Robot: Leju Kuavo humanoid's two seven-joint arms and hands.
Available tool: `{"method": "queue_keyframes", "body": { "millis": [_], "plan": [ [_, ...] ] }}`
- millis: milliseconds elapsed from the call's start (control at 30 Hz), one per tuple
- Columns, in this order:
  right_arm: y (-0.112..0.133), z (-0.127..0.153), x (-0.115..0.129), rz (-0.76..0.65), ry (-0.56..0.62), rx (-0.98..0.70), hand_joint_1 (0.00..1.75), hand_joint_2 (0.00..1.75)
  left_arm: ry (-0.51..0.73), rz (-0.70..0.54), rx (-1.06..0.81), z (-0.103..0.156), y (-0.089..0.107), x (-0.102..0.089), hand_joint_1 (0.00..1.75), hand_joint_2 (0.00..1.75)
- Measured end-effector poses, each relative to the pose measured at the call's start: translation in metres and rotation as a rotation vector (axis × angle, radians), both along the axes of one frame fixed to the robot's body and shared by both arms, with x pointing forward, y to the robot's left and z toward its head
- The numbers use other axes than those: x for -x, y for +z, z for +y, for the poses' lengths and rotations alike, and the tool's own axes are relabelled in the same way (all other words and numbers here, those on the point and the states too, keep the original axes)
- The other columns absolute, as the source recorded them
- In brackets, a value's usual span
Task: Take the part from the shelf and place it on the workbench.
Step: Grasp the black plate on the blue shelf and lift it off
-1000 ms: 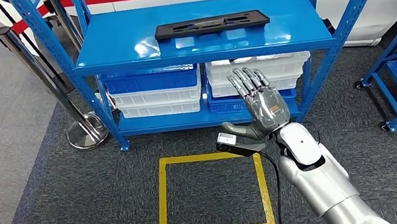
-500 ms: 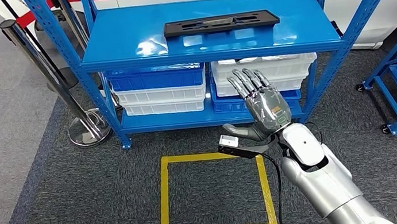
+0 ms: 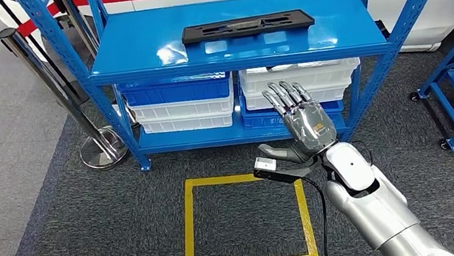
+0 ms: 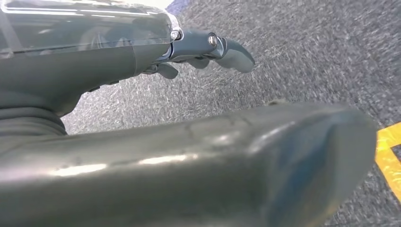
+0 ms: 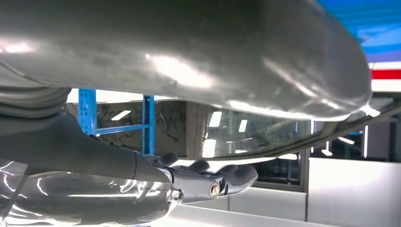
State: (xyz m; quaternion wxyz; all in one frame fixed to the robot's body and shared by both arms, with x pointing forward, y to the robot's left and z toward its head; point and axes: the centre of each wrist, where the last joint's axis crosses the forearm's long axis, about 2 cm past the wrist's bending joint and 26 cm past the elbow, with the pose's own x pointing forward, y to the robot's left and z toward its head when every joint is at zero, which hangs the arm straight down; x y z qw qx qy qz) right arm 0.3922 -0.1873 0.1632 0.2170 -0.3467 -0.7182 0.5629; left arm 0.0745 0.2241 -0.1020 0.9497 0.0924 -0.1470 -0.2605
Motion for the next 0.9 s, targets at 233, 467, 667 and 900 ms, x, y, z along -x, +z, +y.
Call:
{"method": "queue_keyframes", "body": {
  "millis": [233, 467, 667, 900],
  "plan": [
    [-0.0024, 0.0004, 0.0015, 0.009, 0.002, 0.003, 0.0, 0.0, 0.003, 0.006, 0.0, 0.0011, -0.0004, 0.0012, 0.0, 0.0],
    [-0.0016, 0.0008, 0.0011, 0.008, 0.005, 0.006, 0.0, 0.0, 0.003, 0.006, 0.0, 0.0014, -0.0003, 0.0006, 0.0, 0.0],
    [-0.004, 0.0013, 0.0027, 0.014, 0.007, 0.008, 0.0, 0.0, 0.002, 0.005, 0.0, 0.0015, -0.0003, 0.0003, 0.0, 0.0],
    [-0.0022, 0.0009, 0.0015, 0.008, 0.007, 0.008, 0.0, 0.0, 0.0, 0.004, 0.002, -0.0001, 0.0, -0.0001, 0.0, 0.0]
  ]
}}
